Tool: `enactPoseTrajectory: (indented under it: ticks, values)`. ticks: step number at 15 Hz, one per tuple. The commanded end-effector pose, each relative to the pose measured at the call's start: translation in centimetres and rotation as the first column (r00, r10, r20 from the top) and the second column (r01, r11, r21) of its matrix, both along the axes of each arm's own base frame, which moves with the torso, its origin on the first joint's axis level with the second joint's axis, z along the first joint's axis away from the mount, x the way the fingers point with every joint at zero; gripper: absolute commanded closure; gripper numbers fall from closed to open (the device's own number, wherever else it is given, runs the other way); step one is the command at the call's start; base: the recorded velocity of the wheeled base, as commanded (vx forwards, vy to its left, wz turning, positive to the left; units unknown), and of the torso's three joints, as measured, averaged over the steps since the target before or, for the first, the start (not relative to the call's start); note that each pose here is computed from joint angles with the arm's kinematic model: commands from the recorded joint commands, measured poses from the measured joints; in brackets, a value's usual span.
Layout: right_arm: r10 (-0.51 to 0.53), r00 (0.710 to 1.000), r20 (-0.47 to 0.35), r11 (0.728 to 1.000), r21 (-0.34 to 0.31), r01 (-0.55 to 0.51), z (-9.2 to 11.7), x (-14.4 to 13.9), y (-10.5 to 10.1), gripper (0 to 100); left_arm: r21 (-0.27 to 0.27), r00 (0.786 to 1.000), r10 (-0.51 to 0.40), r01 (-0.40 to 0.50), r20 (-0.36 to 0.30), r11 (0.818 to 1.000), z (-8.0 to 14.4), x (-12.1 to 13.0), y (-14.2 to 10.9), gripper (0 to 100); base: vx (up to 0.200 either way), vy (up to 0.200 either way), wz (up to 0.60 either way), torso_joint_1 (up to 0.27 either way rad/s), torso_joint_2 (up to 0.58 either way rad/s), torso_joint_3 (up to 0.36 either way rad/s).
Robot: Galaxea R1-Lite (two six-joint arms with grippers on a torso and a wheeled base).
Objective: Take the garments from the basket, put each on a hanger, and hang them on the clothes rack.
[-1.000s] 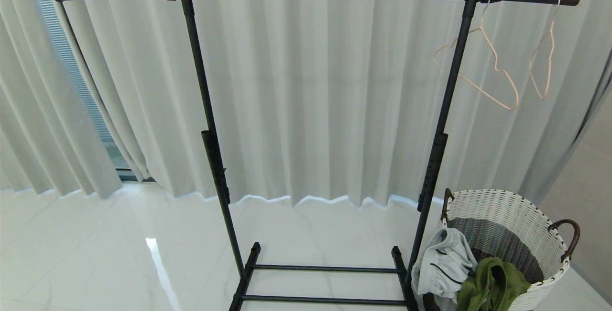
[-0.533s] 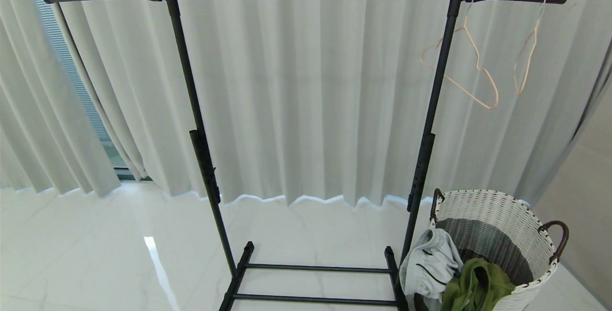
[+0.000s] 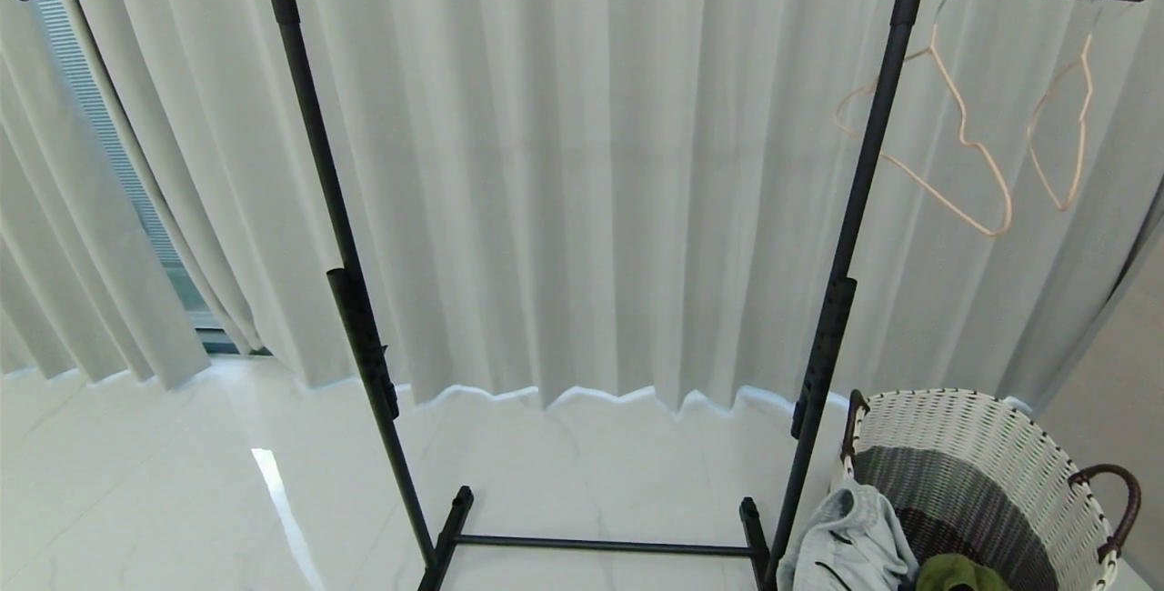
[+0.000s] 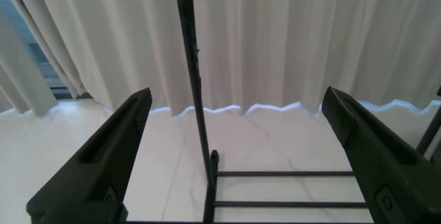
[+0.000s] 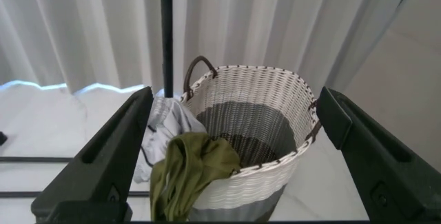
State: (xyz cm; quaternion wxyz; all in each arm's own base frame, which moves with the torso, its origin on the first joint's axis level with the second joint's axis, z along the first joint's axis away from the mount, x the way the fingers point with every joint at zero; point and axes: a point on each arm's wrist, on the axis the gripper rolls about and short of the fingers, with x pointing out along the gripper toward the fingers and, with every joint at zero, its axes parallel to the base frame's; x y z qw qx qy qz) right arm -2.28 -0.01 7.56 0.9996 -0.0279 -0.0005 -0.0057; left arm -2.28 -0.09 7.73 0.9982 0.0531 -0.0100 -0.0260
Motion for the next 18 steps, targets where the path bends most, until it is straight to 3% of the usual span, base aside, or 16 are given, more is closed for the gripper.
enactPoseTrajectory:
  ticks: [1,3,6,9,10,11,12,13,15,16,18]
  values:
    - [-0.001,1.000,0.000,1.000,-0.003,0.001,0.0,0.0,0.0,0,-0.003,1.000,-0.001,0.001,-0.001,1.000,0.0,0.0,0.0,0,0.000,0.000,0.00,0.000,0.00,0.000]
    - [0.002,1.000,0.003,1.000,-0.019,-0.002,0.0,0.0,0.0,0,-0.017,1.000,0.001,-0.001,0.000,1.000,0.0,0.0,0.0,0,0.000,0.000,0.00,0.000,0.00,0.000]
    - [0.072,0.997,0.024,0.993,-0.098,-0.070,0.3,0.0,0.2,0,-0.008,1.000,0.001,-0.001,-0.001,1.000,0.0,0.0,0.0,0,0.000,0.000,0.00,0.000,0.00,0.000]
    - [0.077,0.997,0.027,0.992,-0.098,-0.074,0.3,0.0,0.2,0,-0.022,1.000,0.002,-0.002,0.000,1.000,0.0,0.0,0.0,0,0.000,0.000,0.00,0.000,0.00,0.000]
    - [0.103,0.993,0.057,0.990,-0.099,-0.097,1.5,-0.2,0.2,0,-0.023,1.000,0.002,-0.002,0.000,1.000,0.0,0.0,0.0,0,0.000,0.000,0.00,0.000,0.00,0.000]
    - [0.162,0.985,0.056,0.986,-0.059,-0.159,5.3,0.0,0.2,0,-0.025,1.000,0.002,-0.002,0.000,1.000,0.0,0.0,0.0,0,0.000,0.000,0.00,0.000,0.00,0.000]
    - [0.168,0.986,0.011,0.985,-0.035,-0.168,7.0,1.0,0.2,0,-0.022,1.000,0.002,-0.002,0.000,1.000,0.0,0.0,0.0,0,0.000,0.000,0.00,0.000,0.00,0.000]
    - [0.170,0.983,-0.073,0.984,-0.045,-0.173,7.4,2.0,0.3,0,-0.022,1.000,0.002,-0.002,0.000,1.000,0.0,0.0,0.0,0,0.000,0.000,0.00,0.000,0.00,0.000]
    - [0.172,0.929,-0.328,0.963,-0.142,-0.228,7.1,5.4,0.4,0,-0.022,1.000,0.002,-0.002,0.000,1.000,0.0,0.0,0.0,0,0.000,0.000,0.00,0.000,0.00,0.000]
    - [0.179,0.902,-0.394,0.956,-0.146,-0.254,7.0,6.8,0.5,0,-0.023,1.000,0.002,-0.002,-0.002,1.000,0.0,0.0,0.0,0,0.000,0.000,0.00,0.000,0.00,0.000]
    - [0.194,0.778,-0.597,0.942,-0.107,-0.317,5.3,10.7,1.1,0,-0.025,1.000,0.002,-0.002,-0.002,1.000,0.0,0.0,0.0,0,0.000,0.000,0.00,0.000,0.00,0.000]
